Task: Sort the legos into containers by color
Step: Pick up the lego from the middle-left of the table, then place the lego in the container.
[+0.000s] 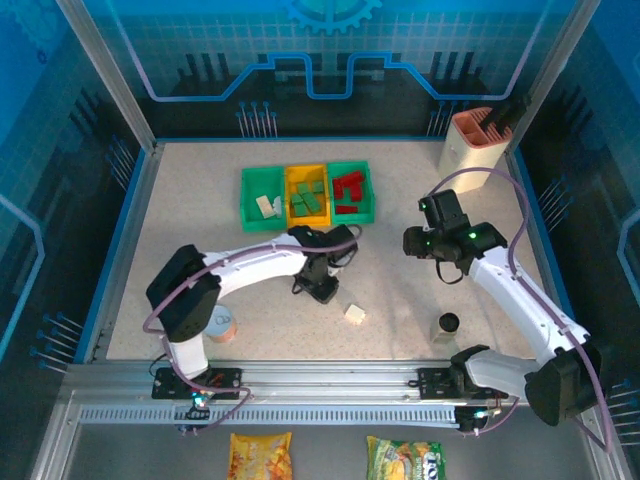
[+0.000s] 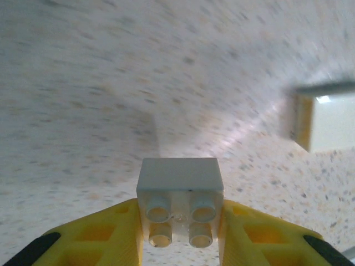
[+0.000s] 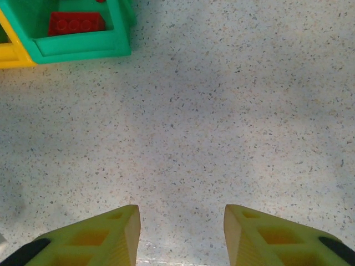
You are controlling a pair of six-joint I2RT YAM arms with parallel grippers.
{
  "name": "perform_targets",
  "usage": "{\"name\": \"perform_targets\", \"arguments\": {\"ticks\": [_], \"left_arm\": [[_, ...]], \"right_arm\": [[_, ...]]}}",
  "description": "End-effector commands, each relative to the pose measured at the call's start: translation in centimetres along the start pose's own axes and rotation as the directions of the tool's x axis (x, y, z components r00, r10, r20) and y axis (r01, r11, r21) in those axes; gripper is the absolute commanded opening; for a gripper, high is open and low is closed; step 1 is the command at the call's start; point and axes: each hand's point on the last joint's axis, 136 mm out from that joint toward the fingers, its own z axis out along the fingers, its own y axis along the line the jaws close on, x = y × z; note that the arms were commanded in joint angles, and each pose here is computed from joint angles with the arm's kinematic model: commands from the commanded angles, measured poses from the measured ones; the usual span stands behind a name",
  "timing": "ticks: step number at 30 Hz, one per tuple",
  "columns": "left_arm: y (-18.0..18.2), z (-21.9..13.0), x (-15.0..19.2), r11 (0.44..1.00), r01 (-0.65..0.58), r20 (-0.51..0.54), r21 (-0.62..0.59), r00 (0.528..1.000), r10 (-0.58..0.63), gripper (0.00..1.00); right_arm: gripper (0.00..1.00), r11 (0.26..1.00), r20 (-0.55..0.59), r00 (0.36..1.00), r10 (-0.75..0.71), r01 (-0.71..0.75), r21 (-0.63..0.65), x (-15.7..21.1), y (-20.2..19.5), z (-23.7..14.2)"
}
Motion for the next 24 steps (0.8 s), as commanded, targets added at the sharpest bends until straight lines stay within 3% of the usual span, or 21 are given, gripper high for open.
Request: {"name": "perform_targets", "arguments": {"ticks": [1,11,24], "left_arm": [[3.0,-1.8,-1.4,0.989,0.149,0.083,-0.025,0.986,-0.146,0.36],[13.9,-5.3,-6.0,0.878,0.479,0.255,-0.015,0.851,-0.460,0.37],[24.0,-5.5,-12.6,0.769,0.637,0.333,0.054,0.714,-0.616,0.37]], "right_arm": [[0.45,0.999,0.011,1.000,-0.026,0.026,-0.025,-0.4,0.8,0.0],[0.45,0.999,0.002,0.999,-0.033,0.033,-0.031,-0.6,1.1,0.5],[0.45,0.999,0.009,0.999,-0.037,0.037,-0.012,-0.2,0.4,-0.7]]}}
